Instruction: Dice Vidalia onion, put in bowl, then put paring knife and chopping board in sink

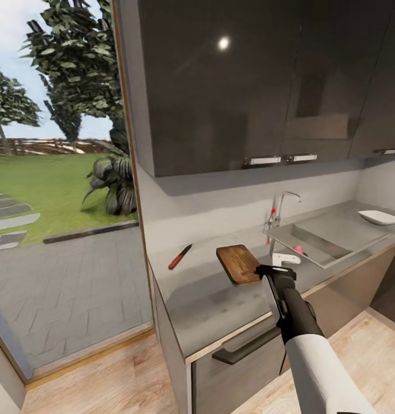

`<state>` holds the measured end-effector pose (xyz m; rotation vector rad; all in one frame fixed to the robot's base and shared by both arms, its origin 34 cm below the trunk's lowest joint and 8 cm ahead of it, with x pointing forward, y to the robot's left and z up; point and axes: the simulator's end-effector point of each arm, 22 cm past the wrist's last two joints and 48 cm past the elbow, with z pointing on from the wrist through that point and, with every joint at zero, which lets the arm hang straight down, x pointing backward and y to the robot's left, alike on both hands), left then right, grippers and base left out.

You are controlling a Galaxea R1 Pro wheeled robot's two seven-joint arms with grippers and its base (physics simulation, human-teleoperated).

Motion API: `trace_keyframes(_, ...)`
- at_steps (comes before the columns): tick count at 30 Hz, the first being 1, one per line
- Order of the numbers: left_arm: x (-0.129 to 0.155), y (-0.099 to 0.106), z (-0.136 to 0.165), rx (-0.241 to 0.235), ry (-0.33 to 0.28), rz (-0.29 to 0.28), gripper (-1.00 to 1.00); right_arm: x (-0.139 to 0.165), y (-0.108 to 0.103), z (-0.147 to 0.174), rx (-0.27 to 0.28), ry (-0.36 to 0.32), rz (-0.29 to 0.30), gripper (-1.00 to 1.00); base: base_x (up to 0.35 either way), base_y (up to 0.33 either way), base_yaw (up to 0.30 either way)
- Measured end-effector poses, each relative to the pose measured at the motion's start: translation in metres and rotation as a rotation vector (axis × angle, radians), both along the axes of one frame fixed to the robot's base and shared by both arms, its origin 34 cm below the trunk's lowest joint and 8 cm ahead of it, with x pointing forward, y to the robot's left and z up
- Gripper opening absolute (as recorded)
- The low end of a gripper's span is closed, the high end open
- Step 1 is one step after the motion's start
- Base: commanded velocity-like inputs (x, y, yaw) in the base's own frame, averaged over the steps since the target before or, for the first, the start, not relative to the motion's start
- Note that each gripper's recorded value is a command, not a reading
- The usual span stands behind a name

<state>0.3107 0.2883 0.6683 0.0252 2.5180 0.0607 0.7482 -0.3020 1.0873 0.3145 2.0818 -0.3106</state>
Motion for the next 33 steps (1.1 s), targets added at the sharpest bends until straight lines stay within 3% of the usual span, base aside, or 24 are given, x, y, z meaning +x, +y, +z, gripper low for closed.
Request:
trace_keyframes(27, -0.003, -0.013, -0.002, -0.018, 0.007, -0.005, 1.0, -0.001, -0.006, -0.003, -0.002, 0.006, -0.006, 1.0, 0.094, 0.032, 0.0)
trace_keyframes(33, -0.006, -0.014, -0.004, -0.019, 0.016, -0.006, 1.0, -0.004, -0.017, -0.013, 0.029, 0.02, -0.039, 1.0, 0.248, 0.0, 0.0)
